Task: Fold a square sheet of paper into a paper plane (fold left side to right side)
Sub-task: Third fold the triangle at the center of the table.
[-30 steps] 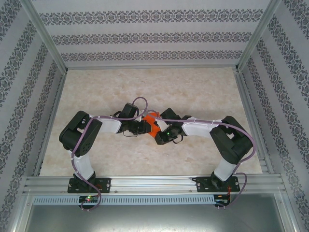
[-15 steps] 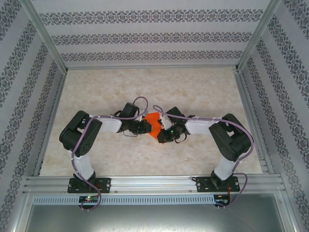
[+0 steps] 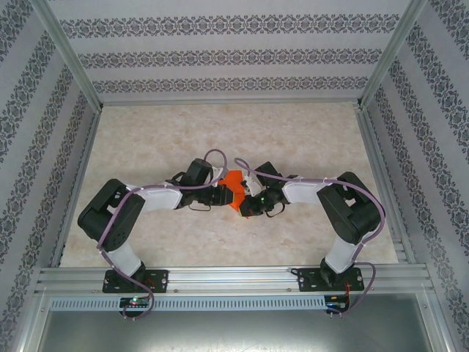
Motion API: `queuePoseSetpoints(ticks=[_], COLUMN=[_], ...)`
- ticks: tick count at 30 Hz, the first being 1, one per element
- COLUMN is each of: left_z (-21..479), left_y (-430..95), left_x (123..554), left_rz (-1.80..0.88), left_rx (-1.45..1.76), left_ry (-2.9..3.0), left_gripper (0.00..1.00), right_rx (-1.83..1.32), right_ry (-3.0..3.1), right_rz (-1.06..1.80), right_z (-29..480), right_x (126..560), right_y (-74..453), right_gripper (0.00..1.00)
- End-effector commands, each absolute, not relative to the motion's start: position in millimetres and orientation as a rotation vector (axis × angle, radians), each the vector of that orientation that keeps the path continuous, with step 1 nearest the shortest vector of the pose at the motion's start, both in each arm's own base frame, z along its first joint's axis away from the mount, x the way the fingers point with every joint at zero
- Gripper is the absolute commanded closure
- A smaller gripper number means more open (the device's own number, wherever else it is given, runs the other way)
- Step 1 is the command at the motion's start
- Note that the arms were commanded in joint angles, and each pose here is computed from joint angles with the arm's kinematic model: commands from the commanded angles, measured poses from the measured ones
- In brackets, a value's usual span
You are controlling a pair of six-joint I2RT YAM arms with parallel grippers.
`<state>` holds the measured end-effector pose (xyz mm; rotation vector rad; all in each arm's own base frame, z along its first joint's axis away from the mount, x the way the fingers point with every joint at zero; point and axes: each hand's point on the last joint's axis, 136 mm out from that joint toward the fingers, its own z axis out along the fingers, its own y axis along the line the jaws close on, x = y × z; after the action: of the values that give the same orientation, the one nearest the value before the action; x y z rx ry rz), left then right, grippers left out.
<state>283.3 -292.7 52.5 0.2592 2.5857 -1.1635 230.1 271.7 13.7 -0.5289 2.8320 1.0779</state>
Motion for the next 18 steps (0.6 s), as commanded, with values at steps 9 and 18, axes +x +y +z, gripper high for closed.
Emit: queuePoseSetpoints(ticks=[9,18], left_z=[41,22], left_y=[-317,-312], left_x=[288,290], left_rz=[-1.223,-1.169], left_rx=[0.313,0.278], left_ry=[2.477,2.506], left_gripper=[0.89,0.91], right_rx=[-0.476,-0.484], right_ry=[2.998,3.006], right_rz=[0.918,0.899], right_z=[-23,-22], right_x=[211,211], right_y=[244,242], right_gripper=[1.0,1.0])
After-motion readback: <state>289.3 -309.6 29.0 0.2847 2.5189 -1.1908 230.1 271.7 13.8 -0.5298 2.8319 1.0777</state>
